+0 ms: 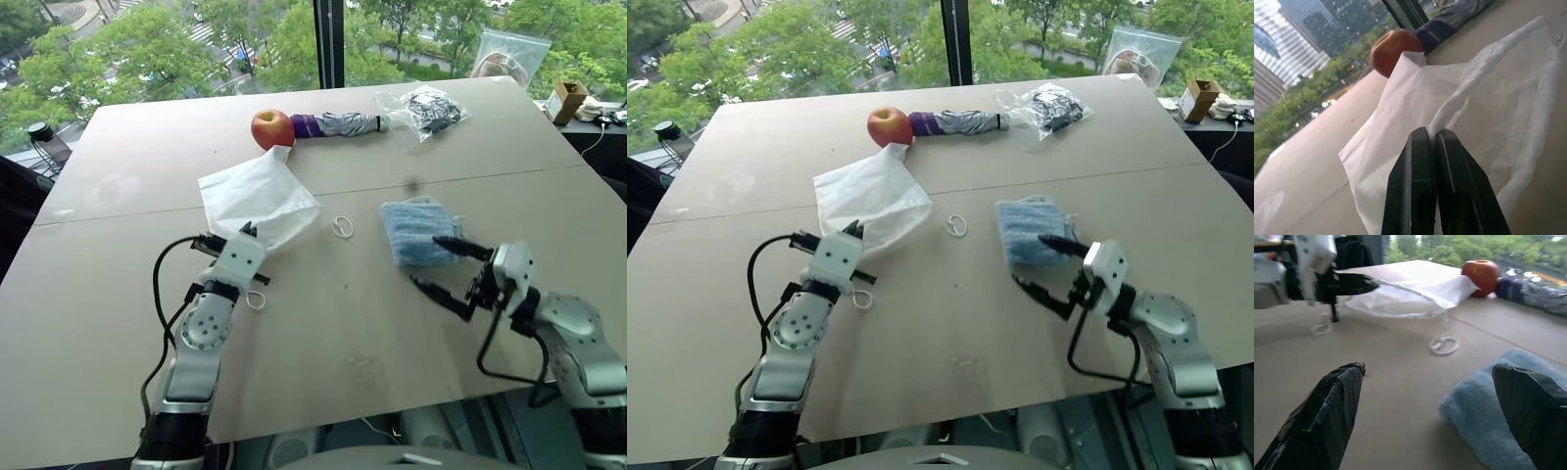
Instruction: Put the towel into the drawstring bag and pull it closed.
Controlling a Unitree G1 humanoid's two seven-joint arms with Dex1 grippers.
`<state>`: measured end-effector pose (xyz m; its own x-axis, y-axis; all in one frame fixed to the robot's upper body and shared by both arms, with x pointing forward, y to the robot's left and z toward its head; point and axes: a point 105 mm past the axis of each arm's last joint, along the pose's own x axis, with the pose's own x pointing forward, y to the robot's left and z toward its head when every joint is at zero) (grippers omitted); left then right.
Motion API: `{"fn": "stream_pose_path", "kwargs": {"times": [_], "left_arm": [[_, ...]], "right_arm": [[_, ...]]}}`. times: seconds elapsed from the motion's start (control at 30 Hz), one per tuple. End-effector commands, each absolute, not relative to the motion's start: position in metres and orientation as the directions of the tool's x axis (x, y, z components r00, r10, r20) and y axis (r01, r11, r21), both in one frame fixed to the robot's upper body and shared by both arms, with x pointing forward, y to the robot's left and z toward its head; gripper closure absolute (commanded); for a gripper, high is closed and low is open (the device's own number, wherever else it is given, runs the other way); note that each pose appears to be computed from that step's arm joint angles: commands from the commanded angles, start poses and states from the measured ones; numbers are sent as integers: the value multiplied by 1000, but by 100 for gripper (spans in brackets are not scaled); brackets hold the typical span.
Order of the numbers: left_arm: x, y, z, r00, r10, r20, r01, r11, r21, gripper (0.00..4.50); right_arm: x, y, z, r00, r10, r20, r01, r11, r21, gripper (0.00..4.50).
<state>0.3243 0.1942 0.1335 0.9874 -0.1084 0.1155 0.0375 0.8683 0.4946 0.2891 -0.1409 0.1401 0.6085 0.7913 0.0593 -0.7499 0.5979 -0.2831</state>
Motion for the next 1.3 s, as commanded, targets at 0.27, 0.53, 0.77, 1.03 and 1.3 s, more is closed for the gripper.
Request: {"fn": "stream_pose_path", "kwargs": {"times": [0.27,0.53,0.77,1.03,1.3], "left_arm": [[346,186,203,985,-120,123,57,905,422,437],[345,188,218,980,-162,120,113,935,337,437],[345,188,215,975,-201,89,166,939,302,437],[341,184,221,962,-262,80,232,935,267,450],[339,178,223,947,-312,73,286,926,245,450]], "right_arm": [[346,-126,132,796,576,-187,-604,732,-317,0],[356,-163,105,831,328,-448,-481,830,-284,0],[325,-147,70,670,376,-640,-511,859,-31,0],[330,-148,71,674,360,-645,-479,878,-11,322],[342,-112,115,710,559,-427,-619,785,-2,448]]}}
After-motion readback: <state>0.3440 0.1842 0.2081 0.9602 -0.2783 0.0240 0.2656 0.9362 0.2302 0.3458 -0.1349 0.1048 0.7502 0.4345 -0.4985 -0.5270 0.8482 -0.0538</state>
